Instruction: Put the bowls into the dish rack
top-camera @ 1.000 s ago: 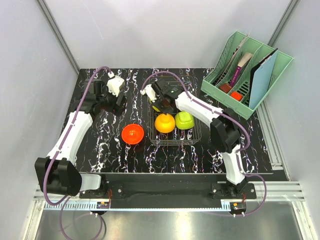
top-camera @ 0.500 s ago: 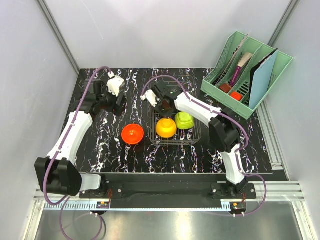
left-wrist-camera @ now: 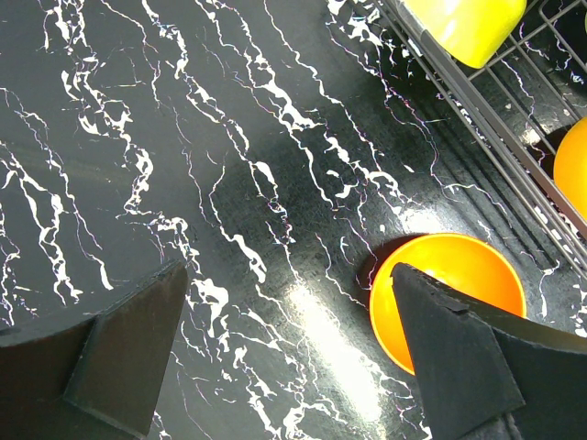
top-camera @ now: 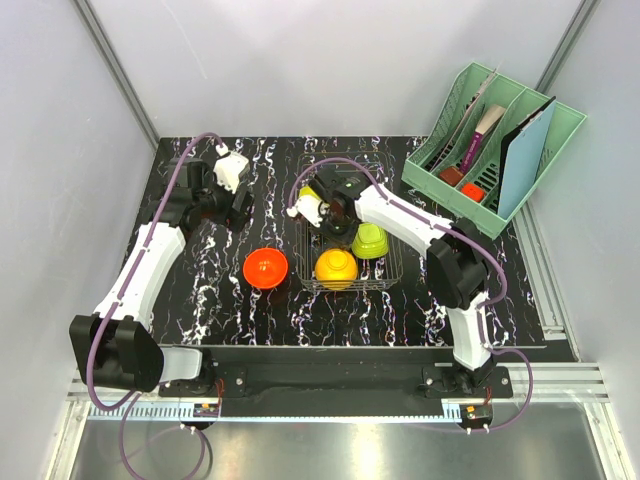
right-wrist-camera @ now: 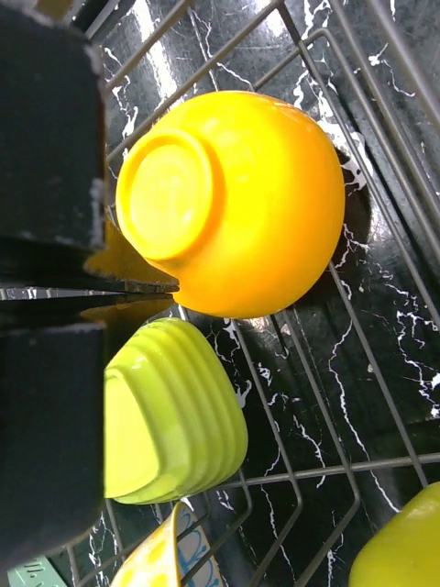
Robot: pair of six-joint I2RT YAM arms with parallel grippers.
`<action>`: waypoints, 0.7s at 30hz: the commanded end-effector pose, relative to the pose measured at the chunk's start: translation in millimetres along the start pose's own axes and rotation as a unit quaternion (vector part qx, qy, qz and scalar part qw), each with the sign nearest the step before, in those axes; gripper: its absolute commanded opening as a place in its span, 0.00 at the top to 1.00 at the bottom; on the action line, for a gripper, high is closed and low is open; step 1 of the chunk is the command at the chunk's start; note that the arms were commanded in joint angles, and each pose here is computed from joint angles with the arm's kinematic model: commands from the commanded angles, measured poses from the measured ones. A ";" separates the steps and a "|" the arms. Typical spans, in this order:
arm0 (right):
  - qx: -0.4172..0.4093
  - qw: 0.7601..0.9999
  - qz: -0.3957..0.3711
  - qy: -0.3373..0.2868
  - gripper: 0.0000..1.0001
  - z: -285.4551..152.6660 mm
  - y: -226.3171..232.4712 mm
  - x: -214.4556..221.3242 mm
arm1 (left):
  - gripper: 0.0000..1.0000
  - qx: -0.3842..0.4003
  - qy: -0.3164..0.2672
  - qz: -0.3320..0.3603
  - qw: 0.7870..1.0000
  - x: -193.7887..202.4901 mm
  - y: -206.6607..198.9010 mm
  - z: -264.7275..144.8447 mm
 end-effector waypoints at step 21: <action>-0.026 0.996 -0.010 -0.081 1.00 -1.2 22.6 -53.3 | 0.01 0.011 -0.028 0.006 1.000 -7.3 -2.2 -5.6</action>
Point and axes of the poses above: each gripper's point midway between its finger pads, its own z axis out along the fingers, its own y axis along the line the jaws close on, x = y × z, the point moved 9 cm from there along -z, back along the fingers, and after that the axes turned 12 degrees about -z, right-handed, at the moved point
